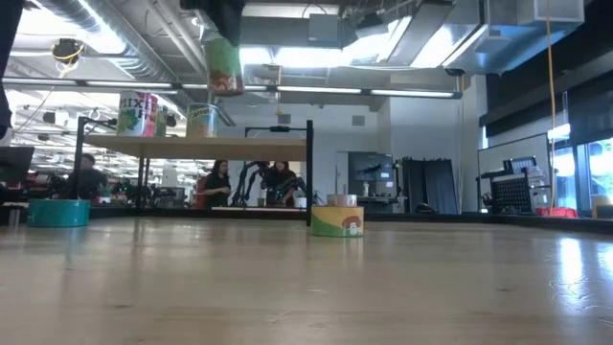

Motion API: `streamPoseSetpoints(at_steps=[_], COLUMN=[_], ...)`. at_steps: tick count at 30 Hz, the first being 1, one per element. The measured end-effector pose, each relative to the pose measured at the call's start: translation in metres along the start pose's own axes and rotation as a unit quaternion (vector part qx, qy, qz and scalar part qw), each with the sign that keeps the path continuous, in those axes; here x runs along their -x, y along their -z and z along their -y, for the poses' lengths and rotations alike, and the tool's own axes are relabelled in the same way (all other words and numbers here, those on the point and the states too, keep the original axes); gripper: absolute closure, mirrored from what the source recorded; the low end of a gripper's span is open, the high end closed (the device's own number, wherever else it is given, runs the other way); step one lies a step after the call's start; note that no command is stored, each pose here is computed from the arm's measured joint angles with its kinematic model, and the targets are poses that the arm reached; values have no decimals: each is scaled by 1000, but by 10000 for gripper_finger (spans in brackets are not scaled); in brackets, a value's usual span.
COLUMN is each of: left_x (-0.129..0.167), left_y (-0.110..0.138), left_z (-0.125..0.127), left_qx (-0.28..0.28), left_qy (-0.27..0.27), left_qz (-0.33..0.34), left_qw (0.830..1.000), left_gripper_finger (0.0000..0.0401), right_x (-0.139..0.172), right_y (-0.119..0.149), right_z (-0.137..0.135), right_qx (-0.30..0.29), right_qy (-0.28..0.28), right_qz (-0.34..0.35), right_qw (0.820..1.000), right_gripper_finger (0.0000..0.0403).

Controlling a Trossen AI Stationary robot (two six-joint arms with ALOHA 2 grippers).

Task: Pick and place cans onto a shelf
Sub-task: Put the canned spaghetti sauce on the shelf

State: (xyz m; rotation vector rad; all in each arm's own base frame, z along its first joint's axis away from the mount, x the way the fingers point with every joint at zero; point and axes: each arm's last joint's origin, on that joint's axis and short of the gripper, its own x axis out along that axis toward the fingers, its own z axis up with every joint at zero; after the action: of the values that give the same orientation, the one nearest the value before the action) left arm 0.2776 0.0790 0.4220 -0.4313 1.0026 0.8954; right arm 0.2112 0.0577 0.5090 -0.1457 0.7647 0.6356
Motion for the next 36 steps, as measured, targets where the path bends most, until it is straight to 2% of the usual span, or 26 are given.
streamPoseSetpoints(at_steps=[18,22,27,36], left_x=[-50,-55,-59,-64], left_y=[34,30,21,18], left_z=[-46,-48,-47,-56], left_qx=[24,17,15,19], left_qy=[-87,-81,-47,-54], left_qz=[-96,-88,-60,-74], left_qw=[991,993,997,996], left_gripper_finger=[401,401,401,401], right_x=[0,0,0,0], right_y=[0,0,0,0], right_z=[0,0,0,0], right_qx=[0,0,0,13], right_qy=[0,0,0,0], right_qz=[0,0,0,0], right_qw=[1000,1000,1000,1000], right_gripper_finger=[318,318,318,318])
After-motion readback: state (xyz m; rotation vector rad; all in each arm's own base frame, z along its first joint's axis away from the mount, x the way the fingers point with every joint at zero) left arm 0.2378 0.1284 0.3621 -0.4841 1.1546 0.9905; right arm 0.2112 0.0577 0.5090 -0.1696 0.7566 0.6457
